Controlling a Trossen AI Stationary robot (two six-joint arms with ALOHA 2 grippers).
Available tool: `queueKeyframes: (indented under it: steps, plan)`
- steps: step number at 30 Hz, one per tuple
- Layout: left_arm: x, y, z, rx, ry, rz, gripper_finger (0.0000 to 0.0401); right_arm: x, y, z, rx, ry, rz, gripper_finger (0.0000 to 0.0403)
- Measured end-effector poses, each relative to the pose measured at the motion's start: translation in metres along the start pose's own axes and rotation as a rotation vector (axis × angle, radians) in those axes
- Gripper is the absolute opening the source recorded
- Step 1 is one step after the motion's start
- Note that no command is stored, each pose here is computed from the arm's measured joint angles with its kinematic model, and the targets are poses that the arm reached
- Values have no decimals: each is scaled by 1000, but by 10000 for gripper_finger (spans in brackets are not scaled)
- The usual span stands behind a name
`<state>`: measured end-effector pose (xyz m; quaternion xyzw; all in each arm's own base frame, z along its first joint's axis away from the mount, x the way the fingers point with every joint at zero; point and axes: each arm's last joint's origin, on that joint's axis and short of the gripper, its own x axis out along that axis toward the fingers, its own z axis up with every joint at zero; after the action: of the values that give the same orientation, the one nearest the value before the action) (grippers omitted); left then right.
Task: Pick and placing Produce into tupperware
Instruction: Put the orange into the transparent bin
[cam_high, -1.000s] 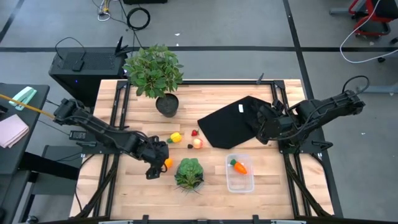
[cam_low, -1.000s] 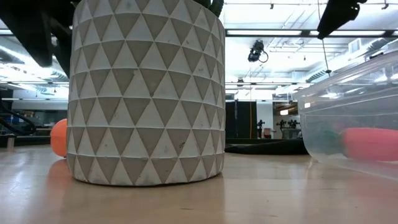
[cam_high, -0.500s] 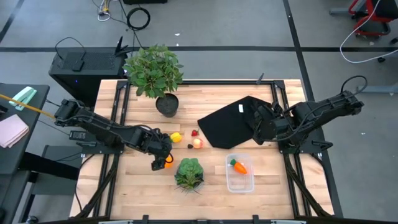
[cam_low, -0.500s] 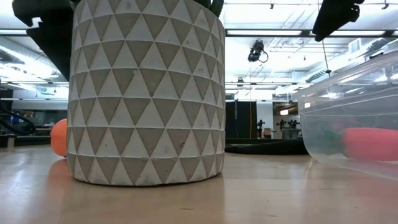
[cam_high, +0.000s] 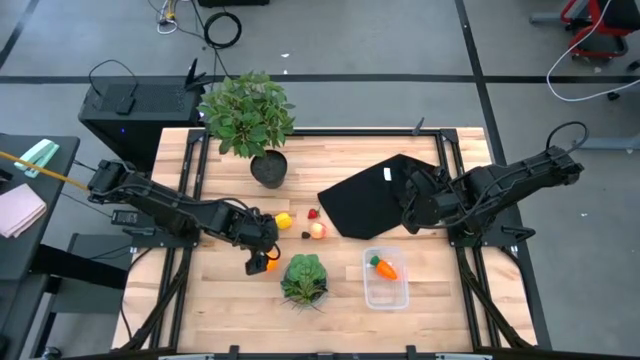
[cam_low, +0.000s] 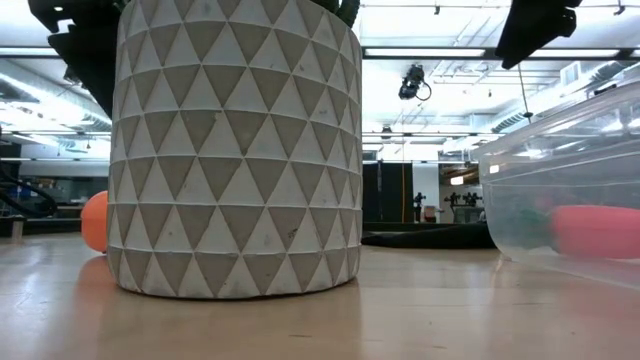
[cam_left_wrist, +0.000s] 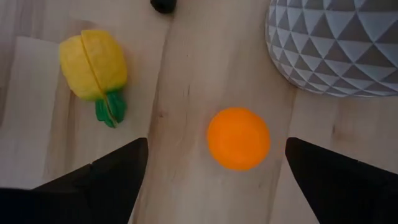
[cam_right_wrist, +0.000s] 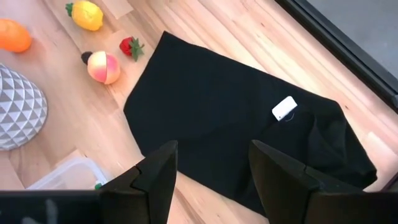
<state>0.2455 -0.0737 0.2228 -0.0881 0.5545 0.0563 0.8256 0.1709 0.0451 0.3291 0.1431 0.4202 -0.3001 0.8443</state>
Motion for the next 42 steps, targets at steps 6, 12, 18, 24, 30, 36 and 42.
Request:
queueKeyframes:
  steps: [6,12,18,24,30,36,42]
  plan:
    - [0,-1,0,16,11,-28,389,0,1,0,6,-5,4,205]
    - [6,-13,-1,129,-2,-52,389,0,1,1,7,-6,6,205]
    - [22,-25,-5,208,36,-25,389,0,1,1,11,-10,10,205]
    - [43,-28,-7,238,87,3,389,0,2,1,7,-13,15,205]
    - [54,-30,-7,255,110,14,389,0,2,1,0,-11,18,205]
    - [57,-32,-5,251,101,-7,389,0,2,1,-2,-11,19,205]
    - [66,-33,-6,251,121,-6,389,0,2,1,-4,-11,19,205]
